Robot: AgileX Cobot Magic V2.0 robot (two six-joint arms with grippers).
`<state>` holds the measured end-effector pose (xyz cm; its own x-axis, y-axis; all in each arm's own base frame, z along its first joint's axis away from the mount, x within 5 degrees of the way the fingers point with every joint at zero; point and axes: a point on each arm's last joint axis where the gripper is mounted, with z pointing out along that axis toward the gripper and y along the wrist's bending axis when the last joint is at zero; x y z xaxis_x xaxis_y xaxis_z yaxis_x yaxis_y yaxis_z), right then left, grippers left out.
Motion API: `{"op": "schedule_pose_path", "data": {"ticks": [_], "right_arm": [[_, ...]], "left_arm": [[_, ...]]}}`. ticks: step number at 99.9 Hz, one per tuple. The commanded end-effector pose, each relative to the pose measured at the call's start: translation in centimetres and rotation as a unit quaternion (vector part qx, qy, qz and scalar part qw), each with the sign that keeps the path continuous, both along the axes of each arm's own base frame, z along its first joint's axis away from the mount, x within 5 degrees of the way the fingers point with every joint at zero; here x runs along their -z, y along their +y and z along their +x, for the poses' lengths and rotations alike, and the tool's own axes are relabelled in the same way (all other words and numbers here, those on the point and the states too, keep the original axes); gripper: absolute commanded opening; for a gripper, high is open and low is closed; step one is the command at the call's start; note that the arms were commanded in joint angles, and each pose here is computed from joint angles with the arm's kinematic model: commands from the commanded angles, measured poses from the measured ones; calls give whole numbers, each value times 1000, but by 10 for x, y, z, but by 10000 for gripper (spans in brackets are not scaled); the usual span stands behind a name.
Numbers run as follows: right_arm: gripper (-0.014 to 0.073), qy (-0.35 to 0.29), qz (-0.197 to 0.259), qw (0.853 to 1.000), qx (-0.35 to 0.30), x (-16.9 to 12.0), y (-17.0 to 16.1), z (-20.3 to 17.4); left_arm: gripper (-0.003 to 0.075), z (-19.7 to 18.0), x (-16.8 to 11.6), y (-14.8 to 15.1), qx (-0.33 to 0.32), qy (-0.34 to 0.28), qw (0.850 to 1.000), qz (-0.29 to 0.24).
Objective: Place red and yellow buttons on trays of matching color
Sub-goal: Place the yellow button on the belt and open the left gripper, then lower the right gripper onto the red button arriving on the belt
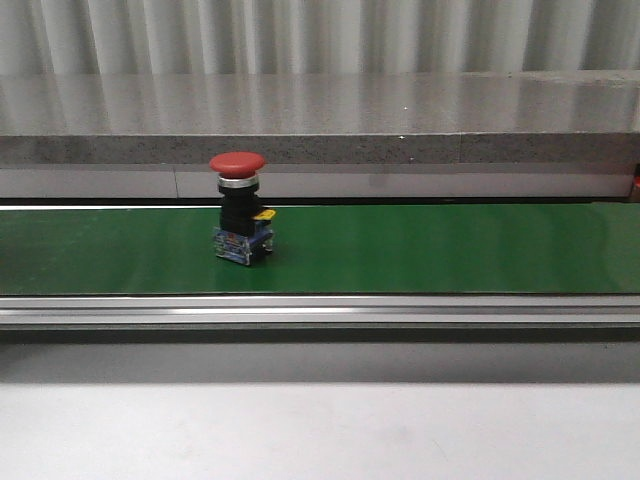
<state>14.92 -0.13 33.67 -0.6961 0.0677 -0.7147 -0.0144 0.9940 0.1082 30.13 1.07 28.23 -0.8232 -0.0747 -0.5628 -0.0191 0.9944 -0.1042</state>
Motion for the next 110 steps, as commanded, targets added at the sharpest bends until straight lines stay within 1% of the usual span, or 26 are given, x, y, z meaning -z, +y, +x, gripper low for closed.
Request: {"op": "schedule_pose_path", "data": {"ticks": [1, 26, 46, 63, 76, 81, 88, 95, 100, 102, 110], "right_arm": [[-66, -40, -5, 999, 1, -12, 0, 2], [-66, -40, -5, 999, 1, -12, 0, 2], [-66, -40, -5, 999, 1, -12, 0, 2], [-66, -40, -5, 999, 1, -12, 0, 2], [-66, -40, -5, 999, 1, -12, 0, 2], [-66, -40, -5, 999, 1, -12, 0, 2], [-66, -40, -5, 999, 1, -12, 0, 2], [-66, -40, -5, 999, 1, -12, 0, 2], [-66, -40, -5, 999, 1, -12, 0, 2], [-66, -40, -5, 999, 1, -12, 0, 2], [-66, -41, -5, 999, 1, -12, 0, 2]], "left_arm": [[621, -6, -33, -9, 13, -74, 997, -4], [621, -31, -67, -30, 60, -134, 989, 4], [621, -62, -84, -35, 69, -186, 980, 4], [619, -94, -87, -32, 61, -234, 970, 6], [617, -122, -80, -30, 58, -258, 964, 7], [601, -131, -77, -29, 57, -265, 962, 7], [546, -144, -72, -28, 54, -278, 959, 6], [453, -156, -68, -28, 52, -291, 955, 3], [357, -163, -65, -27, 50, -300, 953, 4], [330, -165, -64, -27, 49, -303, 952, 3], [168, -172, -62, -26, 48, -314, 948, 3]]}}
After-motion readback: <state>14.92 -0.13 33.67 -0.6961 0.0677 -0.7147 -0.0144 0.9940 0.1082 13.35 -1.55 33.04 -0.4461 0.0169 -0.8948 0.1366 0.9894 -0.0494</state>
